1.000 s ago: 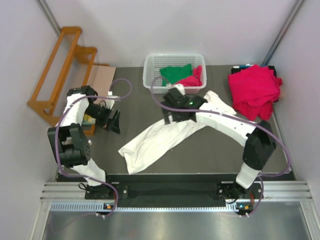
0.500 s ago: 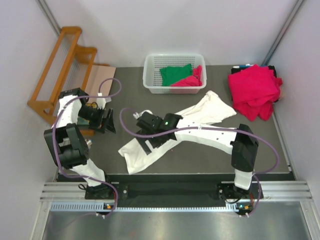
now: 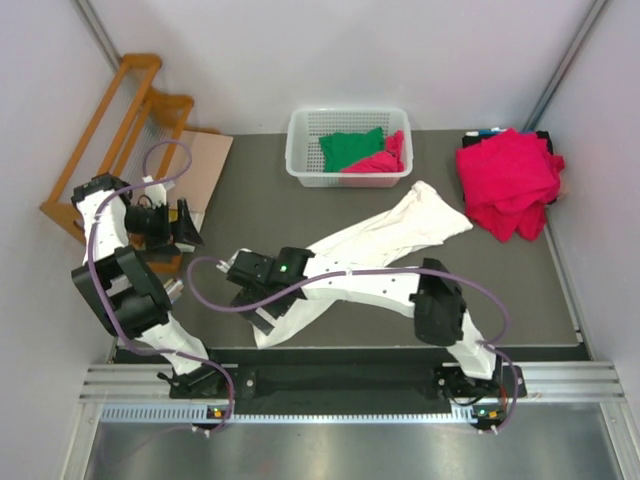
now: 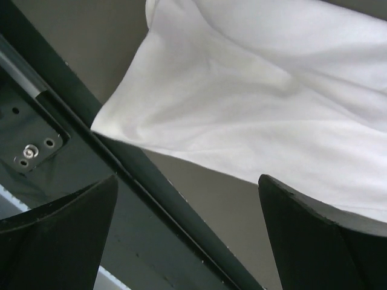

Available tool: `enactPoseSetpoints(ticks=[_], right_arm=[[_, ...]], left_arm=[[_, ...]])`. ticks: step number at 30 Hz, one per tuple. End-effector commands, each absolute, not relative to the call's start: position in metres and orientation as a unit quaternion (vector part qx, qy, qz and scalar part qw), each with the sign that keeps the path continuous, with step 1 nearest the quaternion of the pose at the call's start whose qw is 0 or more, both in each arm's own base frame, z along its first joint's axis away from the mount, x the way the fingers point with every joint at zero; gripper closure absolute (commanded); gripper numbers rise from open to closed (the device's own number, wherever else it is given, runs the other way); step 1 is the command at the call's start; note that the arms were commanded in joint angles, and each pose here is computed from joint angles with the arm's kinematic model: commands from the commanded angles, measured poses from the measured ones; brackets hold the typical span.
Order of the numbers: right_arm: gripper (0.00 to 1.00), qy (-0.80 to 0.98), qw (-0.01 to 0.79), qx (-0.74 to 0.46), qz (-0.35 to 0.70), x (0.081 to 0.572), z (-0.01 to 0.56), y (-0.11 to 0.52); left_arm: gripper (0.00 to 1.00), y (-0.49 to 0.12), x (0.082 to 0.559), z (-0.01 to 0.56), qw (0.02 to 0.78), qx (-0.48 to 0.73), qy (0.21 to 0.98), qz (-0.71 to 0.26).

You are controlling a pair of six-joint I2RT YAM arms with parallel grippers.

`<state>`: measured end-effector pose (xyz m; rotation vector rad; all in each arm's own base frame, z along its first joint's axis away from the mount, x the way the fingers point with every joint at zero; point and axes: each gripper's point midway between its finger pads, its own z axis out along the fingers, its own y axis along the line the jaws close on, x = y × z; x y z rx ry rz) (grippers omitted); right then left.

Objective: Fold and stack the t-shirts
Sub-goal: Fold the tshirt

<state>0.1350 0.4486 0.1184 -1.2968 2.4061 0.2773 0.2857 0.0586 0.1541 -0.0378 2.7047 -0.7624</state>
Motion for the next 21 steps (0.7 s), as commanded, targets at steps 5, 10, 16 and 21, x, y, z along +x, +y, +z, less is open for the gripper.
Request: enactPoseSetpoints(ticks=[5, 10, 16, 21], right_arm=[[0.0, 0.858, 0.195, -0.471, 0.062, 0.158, 0.088, 0.482], [0.0, 0.859, 0.191, -0.47, 0.064, 0.157, 0.083, 0.482], [0.0, 0.866, 0.175, -0.463, 0.07, 0.144, 0.093, 0.457], [0.0, 0.866, 0.174, -0.455, 0.111, 0.129, 0.116, 0.439]], left_arm=[[0.02, 0.063, 0.282, 0.167, 0.222, 0.002, 0.938, -0.266], [0.02, 0.044, 0.267, 0.17, 0.209, 0.049, 0.924, -0.315], [0.02, 0.031, 0.265, 0.176, 0.21, 0.064, 0.915, -0.338], [0.01, 0.023, 0.266, 0.181, 0.216, 0.085, 0.913, -0.336]])
